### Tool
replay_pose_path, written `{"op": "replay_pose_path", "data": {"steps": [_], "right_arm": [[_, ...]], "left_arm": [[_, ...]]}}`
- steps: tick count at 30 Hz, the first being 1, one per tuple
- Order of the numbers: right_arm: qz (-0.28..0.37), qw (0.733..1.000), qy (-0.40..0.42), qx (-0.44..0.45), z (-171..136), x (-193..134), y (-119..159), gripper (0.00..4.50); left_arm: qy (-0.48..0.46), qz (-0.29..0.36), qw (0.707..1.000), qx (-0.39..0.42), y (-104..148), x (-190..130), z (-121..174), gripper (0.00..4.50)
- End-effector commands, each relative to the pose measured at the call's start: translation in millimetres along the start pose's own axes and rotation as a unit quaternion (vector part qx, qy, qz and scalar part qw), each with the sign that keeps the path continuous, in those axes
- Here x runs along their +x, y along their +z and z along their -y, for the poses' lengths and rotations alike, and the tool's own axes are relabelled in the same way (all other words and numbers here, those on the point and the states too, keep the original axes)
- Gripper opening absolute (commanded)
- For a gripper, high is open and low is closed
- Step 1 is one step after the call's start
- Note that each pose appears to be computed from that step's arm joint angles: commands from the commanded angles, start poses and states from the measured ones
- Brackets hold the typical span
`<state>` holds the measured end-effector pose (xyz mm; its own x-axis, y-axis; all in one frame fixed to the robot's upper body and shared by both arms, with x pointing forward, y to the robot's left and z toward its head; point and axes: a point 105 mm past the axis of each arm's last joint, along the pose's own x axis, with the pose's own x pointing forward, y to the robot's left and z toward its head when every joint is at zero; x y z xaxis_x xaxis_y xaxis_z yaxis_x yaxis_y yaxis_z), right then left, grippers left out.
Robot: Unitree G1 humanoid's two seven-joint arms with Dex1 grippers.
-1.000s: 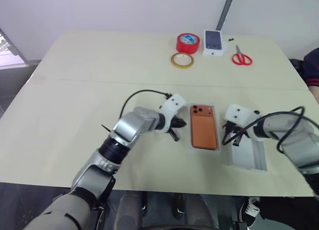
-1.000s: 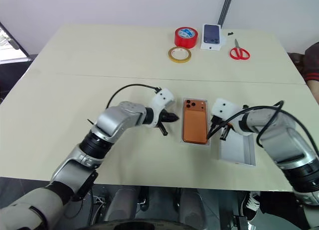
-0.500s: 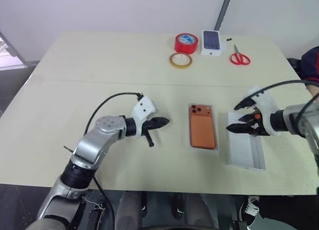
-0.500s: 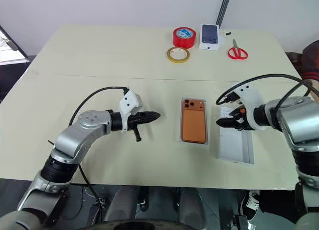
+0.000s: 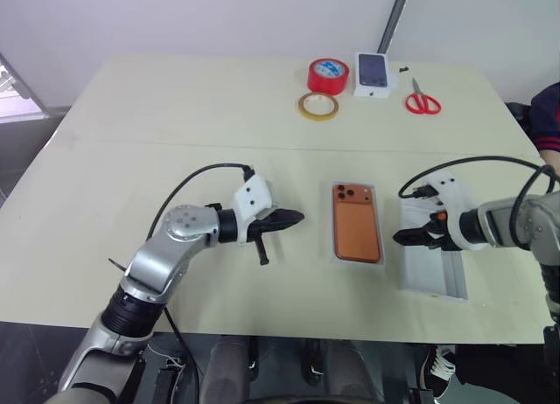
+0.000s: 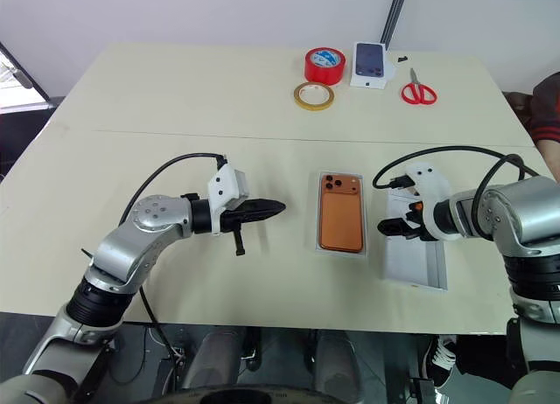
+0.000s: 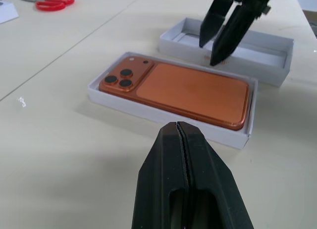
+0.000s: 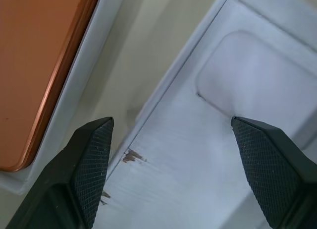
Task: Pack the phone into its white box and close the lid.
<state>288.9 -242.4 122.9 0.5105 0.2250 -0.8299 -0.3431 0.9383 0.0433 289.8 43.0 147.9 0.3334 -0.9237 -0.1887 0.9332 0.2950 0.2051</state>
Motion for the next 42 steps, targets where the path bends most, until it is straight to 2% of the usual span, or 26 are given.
{"op": "replay_pose_path", "data": {"steps": [1, 3, 8, 11, 17, 20, 23, 28, 33, 36, 42], "right_arm": [[-0.008, 1.0, -0.001, 0.005, -4.5, -1.9, -7.7, 3.45], [-0.014, 1.0, -0.002, 0.01, -7.2, -0.6, -11.6, 2.67], [-0.007, 0.999, -0.001, 0.041, -9.8, -3.5, -3.9, 0.1], [0.019, 0.997, 0.016, 0.076, -11.3, -9.6, 12.8, 0.04], [0.134, 0.972, 0.039, 0.191, -15.8, -34.1, 68.4, 0.04], [0.207, 0.948, 0.116, 0.212, -36.8, -46.4, 105.2, 0.04], [0.234, 0.924, 0.215, 0.212, -71.7, -45.1, 122.3, 0.04], [0.245, 0.891, 0.308, 0.227, -134.2, -33.1, 131.0, 0.04], [0.234, 0.874, 0.34, 0.256, -165.8, -25.1, 126.7, 0.04], [0.219, 0.873, 0.348, 0.261, -170.6, -17.7, 120.0, 0.04], [0.181, 0.888, 0.328, 0.266, -153.5, 3.1, 94.2, 0.04]], "left_arm": [[-0.002, 0.022, 1.0, 0.019, 10.5, 0.1, 4.0, 0.0], [-0.001, 0.021, 1.0, 0.019, 9.3, 0.0, 3.9, 0.0], [0.005, 0.014, 1.0, 0.024, 6.0, -3.6, 1.8, 0.0], [0.014, 0.013, 1.0, 0.025, 5.1, -8.6, -2.3, 0.0], [0.104, -0.001, 0.994, 0.011, -4.5, -36.8, -37.4, 0.0], [0.144, 0.007, 0.99, 0.001, -2.4, -53.2, -52.4, 0.0], [0.168, 0.004, 0.986, -0.005, -4.4, -64.1, -62.7, 0.0], [0.175, -0.008, 0.984, -0.004, -10.4, -66.9, -67.1, 0.0], [0.163, -0.01, 0.987, -0.005, -11.5, -61.0, -62.3, 0.0], [0.147, -0.012, 0.989, -0.007, -12.3, -56.9, -56.1, 0.0], [0.122, -0.013, 0.992, -0.007, -12.0, -46.3, -47.8, 0.0]]}}
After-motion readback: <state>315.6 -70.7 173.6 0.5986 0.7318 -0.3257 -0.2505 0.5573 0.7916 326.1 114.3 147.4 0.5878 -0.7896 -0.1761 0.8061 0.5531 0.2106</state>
